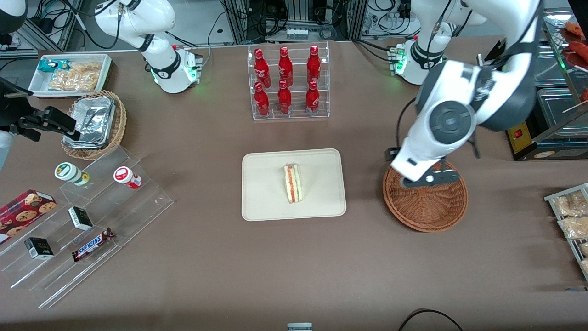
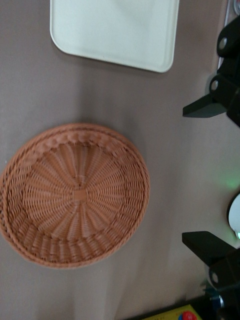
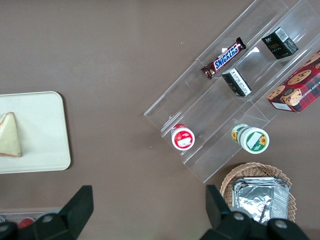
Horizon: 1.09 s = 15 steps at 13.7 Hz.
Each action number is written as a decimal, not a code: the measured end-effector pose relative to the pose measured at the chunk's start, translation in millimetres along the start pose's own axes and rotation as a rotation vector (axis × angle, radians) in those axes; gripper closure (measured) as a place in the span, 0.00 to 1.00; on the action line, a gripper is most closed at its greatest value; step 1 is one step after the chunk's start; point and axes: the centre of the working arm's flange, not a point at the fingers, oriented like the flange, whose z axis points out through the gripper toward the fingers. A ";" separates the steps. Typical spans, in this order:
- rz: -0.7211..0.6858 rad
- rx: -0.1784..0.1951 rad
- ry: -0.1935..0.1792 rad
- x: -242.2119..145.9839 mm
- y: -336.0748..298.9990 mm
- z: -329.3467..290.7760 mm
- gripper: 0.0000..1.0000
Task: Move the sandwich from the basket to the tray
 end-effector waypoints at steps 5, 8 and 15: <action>0.087 -0.027 -0.046 -13.3 -81.3 -26.4 0.00; 0.156 -0.045 -0.029 -29.0 -115.6 -50.3 0.00; 0.158 -0.088 0.046 -52.2 -178.4 -94.4 0.00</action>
